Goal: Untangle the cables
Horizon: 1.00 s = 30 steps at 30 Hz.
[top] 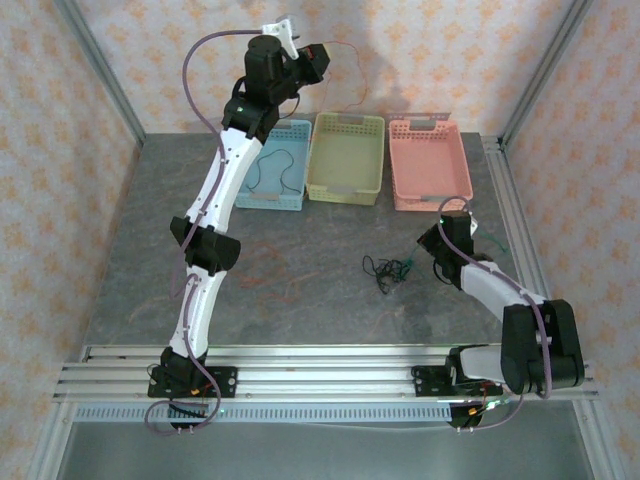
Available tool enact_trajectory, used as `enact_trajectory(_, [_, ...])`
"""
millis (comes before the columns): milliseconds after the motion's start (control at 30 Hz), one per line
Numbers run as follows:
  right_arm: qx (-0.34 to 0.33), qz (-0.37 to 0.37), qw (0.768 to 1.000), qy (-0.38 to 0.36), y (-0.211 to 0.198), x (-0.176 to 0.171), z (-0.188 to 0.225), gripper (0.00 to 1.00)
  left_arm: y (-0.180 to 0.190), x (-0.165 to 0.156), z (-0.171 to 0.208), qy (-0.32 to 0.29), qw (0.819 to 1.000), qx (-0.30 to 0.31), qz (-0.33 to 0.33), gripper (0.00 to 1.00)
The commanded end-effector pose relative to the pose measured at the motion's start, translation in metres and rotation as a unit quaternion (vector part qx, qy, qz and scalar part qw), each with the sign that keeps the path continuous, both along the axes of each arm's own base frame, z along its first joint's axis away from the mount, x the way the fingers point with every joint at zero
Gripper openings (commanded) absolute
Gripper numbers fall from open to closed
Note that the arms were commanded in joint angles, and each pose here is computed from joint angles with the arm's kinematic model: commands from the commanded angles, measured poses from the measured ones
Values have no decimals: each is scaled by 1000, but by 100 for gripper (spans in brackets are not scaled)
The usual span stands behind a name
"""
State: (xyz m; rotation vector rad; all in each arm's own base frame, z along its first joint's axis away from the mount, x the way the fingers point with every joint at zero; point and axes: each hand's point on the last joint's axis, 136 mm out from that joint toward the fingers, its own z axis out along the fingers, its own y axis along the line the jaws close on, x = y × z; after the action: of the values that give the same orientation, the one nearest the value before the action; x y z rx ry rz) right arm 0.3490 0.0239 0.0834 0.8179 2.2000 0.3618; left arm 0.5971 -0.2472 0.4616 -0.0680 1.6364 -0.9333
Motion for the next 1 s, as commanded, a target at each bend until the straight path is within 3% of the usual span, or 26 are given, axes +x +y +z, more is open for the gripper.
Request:
enact_trajectory(0, [0,0,1000,-12,0,7,9,0,-4,-23,52,-66,997,-29,-20,0])
enact_trajectory(167, [-2,-1,1000,-12,-1,7,9,0,-4,-28,70,-96,994,-39,-17,0])
enact_trajectory(333, [-1,1,1000,-13,1,8,10,0,-3,-14,53,-89,996,-27,0,0])
enact_trajectory(500, [-1,3,1000,-11,2,8,9,0,-20,15,-12,-30,999,-9,-10,0])
enact_trajectory(767, [-1,6,1000,-9,3,8,8,0,-40,60,-170,86,993,82,-5,0])
enact_trajectory(867, [-1,7,1000,-8,3,8,8,0,-35,65,-183,101,992,81,-2,0])
enact_trajectory(967, [1,7,1000,-7,3,9,7,0,-31,63,-167,91,993,73,-1,0])
